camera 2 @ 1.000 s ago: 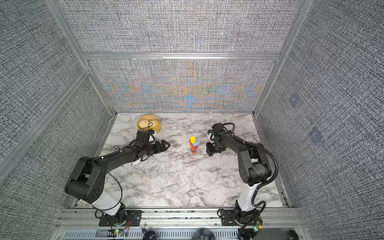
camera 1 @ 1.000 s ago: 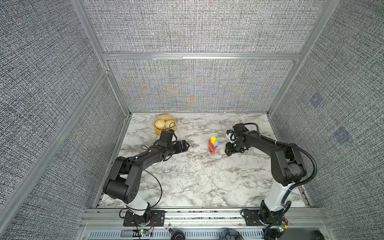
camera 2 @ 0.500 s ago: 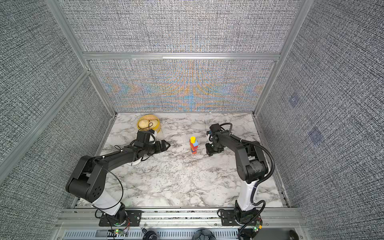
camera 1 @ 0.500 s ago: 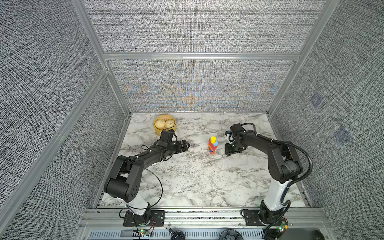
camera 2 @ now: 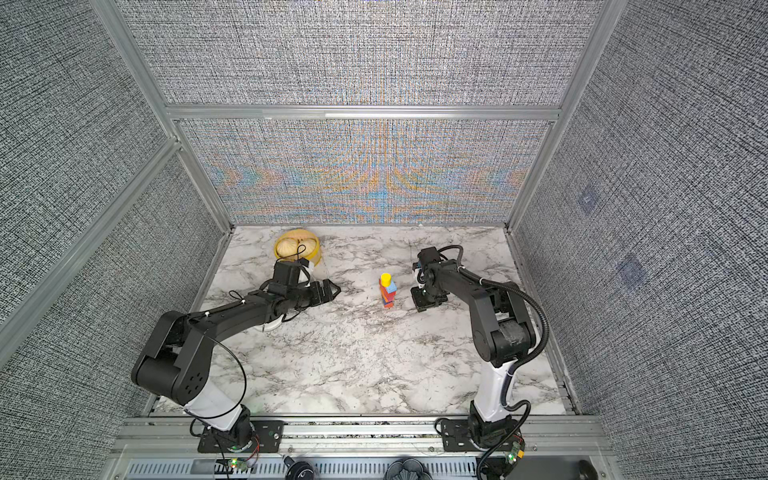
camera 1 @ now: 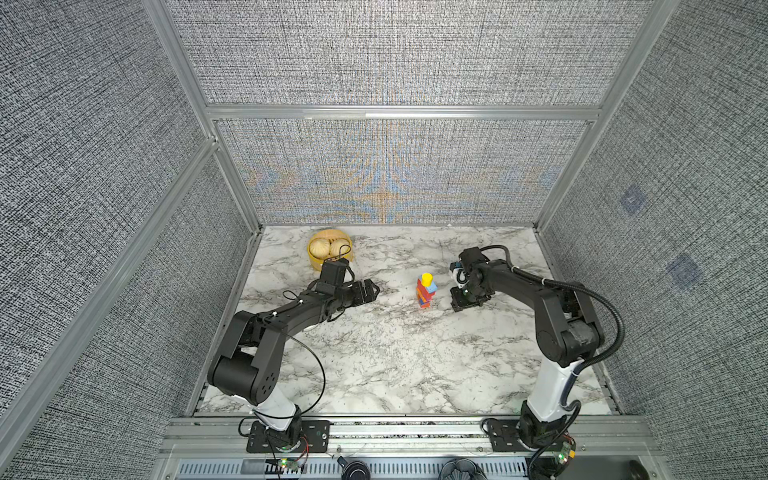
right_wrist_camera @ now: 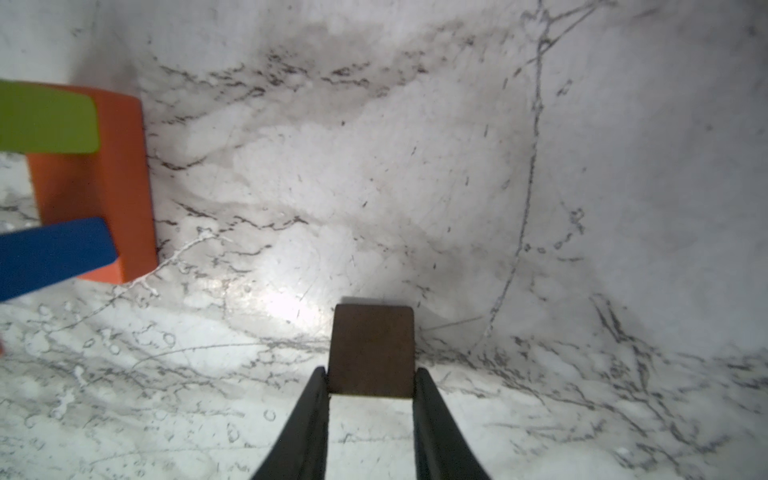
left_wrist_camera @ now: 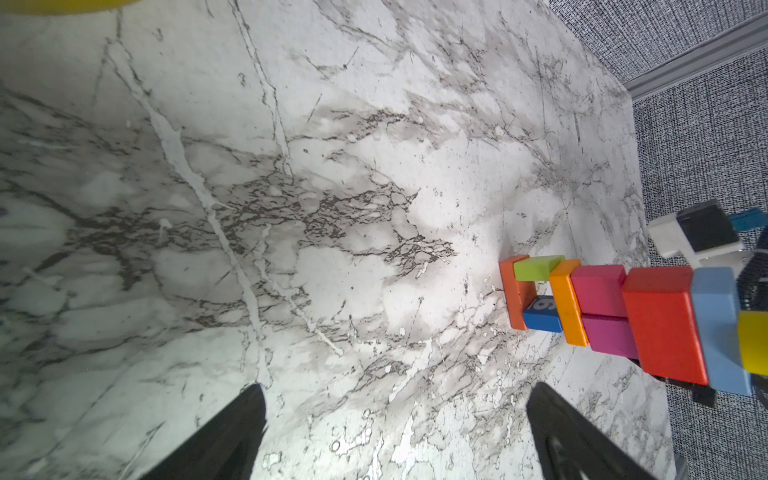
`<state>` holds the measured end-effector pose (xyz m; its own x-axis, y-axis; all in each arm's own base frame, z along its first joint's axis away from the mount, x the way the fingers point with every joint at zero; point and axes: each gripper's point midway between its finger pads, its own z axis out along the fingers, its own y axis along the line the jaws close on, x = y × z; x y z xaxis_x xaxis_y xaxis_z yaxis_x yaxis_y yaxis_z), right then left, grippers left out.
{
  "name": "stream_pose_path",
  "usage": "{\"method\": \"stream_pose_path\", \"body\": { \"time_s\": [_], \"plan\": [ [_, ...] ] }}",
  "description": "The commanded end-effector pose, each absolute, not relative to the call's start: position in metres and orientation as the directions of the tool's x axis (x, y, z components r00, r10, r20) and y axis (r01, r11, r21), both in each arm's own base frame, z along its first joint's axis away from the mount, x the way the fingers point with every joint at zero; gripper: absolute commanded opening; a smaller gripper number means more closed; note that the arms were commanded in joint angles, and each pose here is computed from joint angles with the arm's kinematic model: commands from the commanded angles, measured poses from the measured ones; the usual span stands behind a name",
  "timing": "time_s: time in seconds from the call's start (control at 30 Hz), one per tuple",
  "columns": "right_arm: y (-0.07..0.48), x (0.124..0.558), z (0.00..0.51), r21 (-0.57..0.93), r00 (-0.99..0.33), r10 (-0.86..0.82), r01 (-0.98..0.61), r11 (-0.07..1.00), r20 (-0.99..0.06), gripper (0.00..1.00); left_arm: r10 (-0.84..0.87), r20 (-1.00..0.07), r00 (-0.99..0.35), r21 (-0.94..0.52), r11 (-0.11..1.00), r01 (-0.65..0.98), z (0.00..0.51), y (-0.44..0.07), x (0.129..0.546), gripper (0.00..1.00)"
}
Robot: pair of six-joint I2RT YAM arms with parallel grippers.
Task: Build the wood block tower
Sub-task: 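Move the right gripper with the dark brown block beside the tower, then raise the dark brown block over the yellow cylinder with the right gripper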
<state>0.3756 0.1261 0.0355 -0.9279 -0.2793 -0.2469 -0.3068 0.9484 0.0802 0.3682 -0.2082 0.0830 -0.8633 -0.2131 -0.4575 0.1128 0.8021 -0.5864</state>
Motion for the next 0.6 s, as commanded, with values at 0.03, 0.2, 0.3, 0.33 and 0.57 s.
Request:
{"method": "stream_pose_path", "body": {
  "time_s": [0.03, 0.2, 0.3, 0.33, 0.57],
  "plan": [
    [0.125, 0.373, 0.048, 0.077, -0.931, -0.276, -0.302, 0.95, -0.24, 0.29, -0.213, -0.462, -0.861, -0.594, 0.795, 0.123, 0.089, -0.21, 0.368, 0.99],
    [0.129, 0.375, 0.072, 0.097, -0.933, -0.267, -0.297, 0.95, -0.242, 0.29, -0.215, -0.469, -0.857, -0.595, 0.794, 0.127, 0.096, -0.21, 0.368, 0.99],
    [0.132, 0.377, 0.091, 0.111, -0.932, -0.261, -0.296, 0.949, -0.252, 0.29, -0.211, -0.479, -0.852, -0.591, 0.795, 0.136, 0.103, -0.21, 0.37, 0.99],
    [0.133, 0.379, 0.098, 0.117, -0.93, -0.259, -0.296, 0.948, -0.26, 0.29, -0.209, -0.483, -0.85, -0.59, 0.796, 0.139, 0.106, -0.21, 0.371, 0.99],
    [0.141, 0.383, 0.142, 0.13, -0.919, -0.269, -0.316, 0.94, -0.287, 0.29, -0.197, -0.511, -0.837, -0.573, 0.803, 0.161, 0.123, -0.211, 0.378, 0.99]
  ]
}}
